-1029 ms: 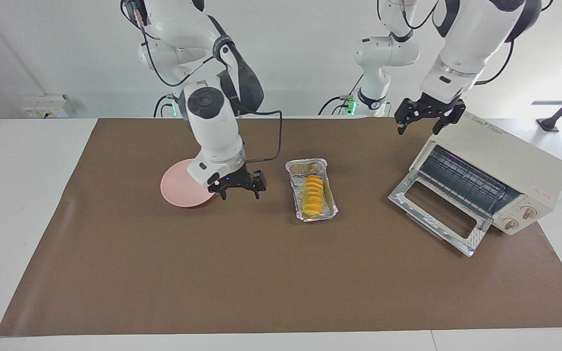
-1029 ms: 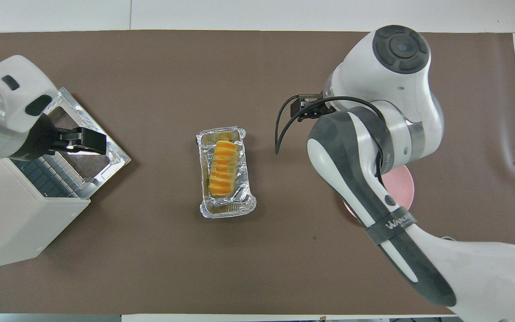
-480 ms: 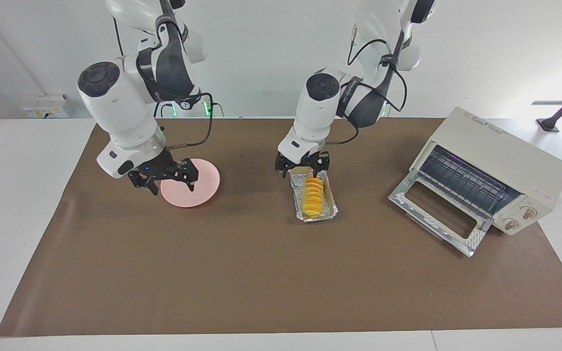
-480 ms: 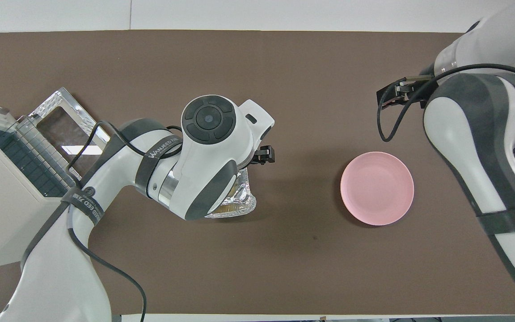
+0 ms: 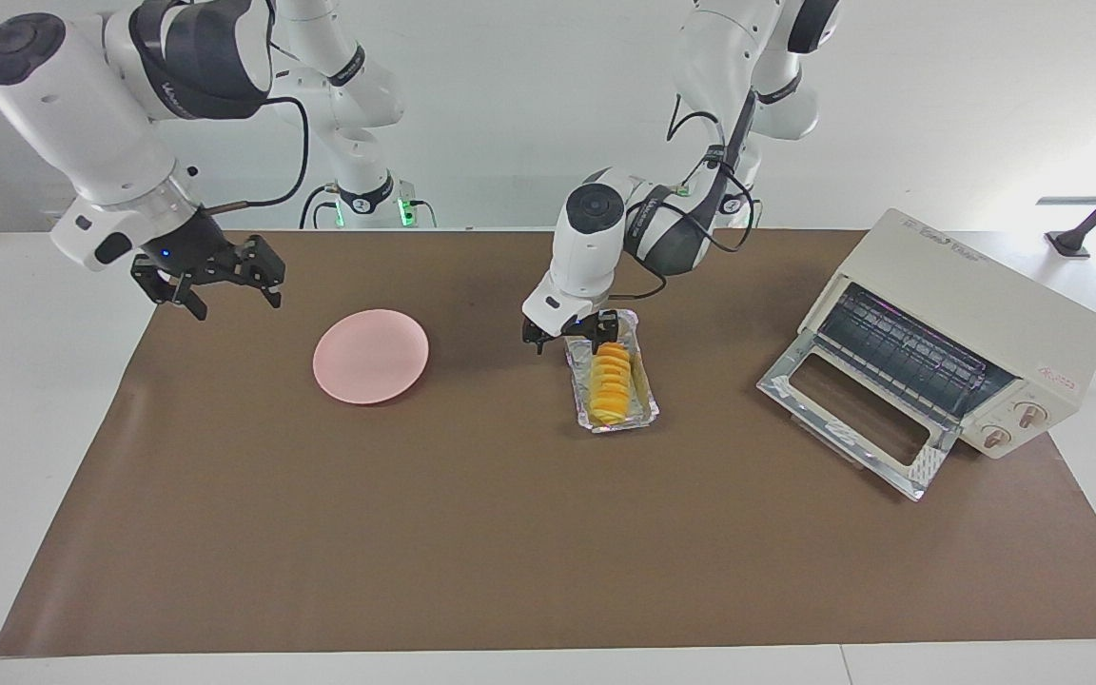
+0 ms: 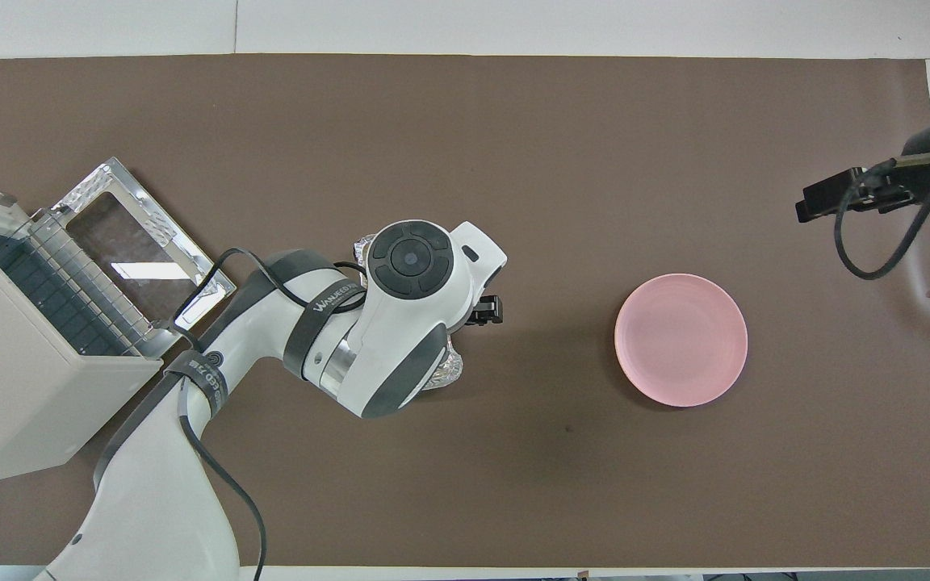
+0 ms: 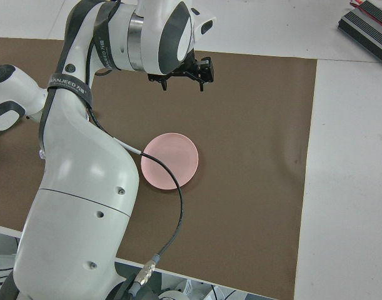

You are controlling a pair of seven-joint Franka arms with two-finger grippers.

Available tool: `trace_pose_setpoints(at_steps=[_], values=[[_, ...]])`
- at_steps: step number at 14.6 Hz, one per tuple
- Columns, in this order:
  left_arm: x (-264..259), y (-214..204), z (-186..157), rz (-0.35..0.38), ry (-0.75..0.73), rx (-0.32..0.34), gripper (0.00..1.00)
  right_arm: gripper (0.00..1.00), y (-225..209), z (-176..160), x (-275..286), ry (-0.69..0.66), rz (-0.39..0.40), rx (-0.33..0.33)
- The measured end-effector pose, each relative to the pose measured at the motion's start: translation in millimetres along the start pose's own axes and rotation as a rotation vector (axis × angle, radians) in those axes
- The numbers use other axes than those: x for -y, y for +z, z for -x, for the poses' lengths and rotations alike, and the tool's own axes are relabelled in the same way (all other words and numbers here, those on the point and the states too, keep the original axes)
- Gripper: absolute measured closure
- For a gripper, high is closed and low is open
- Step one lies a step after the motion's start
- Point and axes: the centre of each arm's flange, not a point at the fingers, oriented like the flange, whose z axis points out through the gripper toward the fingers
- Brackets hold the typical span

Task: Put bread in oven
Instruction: 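Grasp the foil tray with the left gripper while the right gripper withdraws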

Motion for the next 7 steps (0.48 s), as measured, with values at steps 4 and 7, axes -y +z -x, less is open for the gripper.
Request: trace_pose_setpoints(at_steps=[4, 7], values=[[4, 21, -5, -0.011, -0.016, 0.017, 0.26, 0.0, -29, 35, -7, 0.01, 0.031, 0.039], [8, 24, -7, -0.015, -0.024, 0.021, 0.6, 0.0, -36, 46, -12, 0.015, 0.056, 0.037]])
